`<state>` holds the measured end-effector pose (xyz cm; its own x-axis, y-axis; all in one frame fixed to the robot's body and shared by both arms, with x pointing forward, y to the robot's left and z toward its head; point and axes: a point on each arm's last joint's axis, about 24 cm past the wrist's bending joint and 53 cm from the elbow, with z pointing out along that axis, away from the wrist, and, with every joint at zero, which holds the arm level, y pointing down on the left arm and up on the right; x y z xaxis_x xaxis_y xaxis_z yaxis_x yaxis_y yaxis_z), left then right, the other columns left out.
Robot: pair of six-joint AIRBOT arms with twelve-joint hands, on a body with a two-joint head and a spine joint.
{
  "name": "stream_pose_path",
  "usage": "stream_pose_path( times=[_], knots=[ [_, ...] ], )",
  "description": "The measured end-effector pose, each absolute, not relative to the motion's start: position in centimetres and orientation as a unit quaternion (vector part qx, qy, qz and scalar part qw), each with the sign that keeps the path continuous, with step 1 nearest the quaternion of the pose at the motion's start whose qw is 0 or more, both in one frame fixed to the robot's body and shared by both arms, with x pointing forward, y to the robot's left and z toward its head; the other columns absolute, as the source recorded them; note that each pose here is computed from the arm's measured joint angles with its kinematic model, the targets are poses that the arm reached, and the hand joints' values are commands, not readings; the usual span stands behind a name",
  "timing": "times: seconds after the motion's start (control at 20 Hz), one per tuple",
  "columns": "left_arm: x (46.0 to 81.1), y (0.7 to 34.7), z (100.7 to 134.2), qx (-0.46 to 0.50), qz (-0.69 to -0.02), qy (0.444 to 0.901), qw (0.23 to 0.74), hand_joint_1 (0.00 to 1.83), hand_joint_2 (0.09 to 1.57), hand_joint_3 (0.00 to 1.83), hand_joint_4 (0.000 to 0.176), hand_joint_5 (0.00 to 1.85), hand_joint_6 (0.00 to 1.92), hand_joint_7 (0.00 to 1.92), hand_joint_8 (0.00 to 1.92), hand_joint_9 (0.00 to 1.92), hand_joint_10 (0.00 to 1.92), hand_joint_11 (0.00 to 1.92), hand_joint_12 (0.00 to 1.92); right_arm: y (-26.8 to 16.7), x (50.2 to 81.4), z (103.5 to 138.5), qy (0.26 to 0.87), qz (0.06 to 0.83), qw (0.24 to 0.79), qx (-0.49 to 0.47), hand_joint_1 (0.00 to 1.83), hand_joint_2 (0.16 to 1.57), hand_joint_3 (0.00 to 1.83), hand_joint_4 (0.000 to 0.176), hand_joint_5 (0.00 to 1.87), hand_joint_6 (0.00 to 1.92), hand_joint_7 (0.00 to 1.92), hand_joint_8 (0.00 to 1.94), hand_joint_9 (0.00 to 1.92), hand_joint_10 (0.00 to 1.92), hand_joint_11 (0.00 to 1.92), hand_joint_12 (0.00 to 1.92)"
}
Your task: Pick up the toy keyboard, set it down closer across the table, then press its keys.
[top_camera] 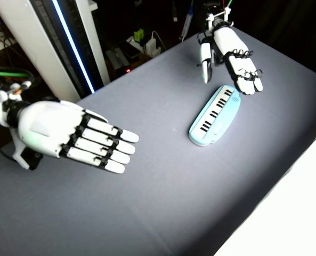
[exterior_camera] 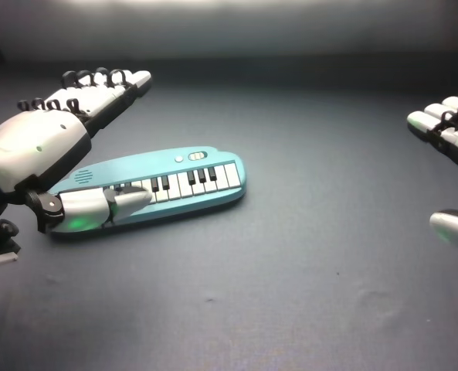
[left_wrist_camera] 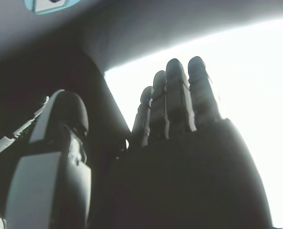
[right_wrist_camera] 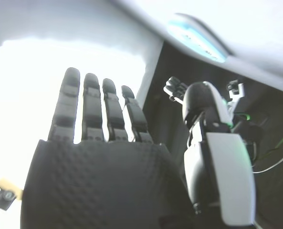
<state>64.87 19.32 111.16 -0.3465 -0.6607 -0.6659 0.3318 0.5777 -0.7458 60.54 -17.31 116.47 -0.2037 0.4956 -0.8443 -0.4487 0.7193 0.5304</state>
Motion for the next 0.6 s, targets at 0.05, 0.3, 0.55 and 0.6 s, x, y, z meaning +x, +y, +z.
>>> stream_pose_path(
  times=[0.05,0.3,0.55,0.6],
  knots=[
    [64.9,19.4,111.2,-0.122,-0.443,0.690,0.559,0.83,1.07,0.01,0.033,0.00,0.00,0.00,0.00,0.00,0.00,0.00,0.00,-17.3,60.5,116.8,0.675,0.376,0.634,0.017,0.23,1.37,0.01,0.000,0.00,0.00,0.00,0.00,0.00,0.00,0.00,0.00],
    [65.5,20.0,110.4,-0.120,-0.430,0.700,0.558,0.80,1.02,0.00,0.057,0.00,0.00,0.00,0.00,0.00,0.00,0.00,0.00,-17.5,60.4,116.9,0.673,0.375,0.637,0.016,0.23,1.38,0.00,0.000,0.00,0.00,0.00,0.00,0.00,0.00,0.00,0.00],
    [67.8,20.2,107.0,-0.118,-0.378,0.748,0.532,0.87,0.94,0.00,0.115,0.00,0.00,0.00,0.00,0.00,0.00,0.00,0.00,-18.3,60.4,116.3,0.679,0.368,0.635,0.025,0.25,1.38,0.00,0.000,0.00,0.00,0.00,0.00,0.00,0.00,0.00,0.00],
    [68.2,20.2,106.2,-0.118,-0.368,0.757,0.527,0.87,0.94,0.00,0.115,0.00,0.00,0.00,0.00,0.00,0.00,0.00,0.00,-18.3,60.4,116.2,0.680,0.368,0.633,0.027,0.25,1.37,0.00,0.000,0.00,0.00,0.00,0.00,0.00,0.00,0.00,0.00]
  ],
)
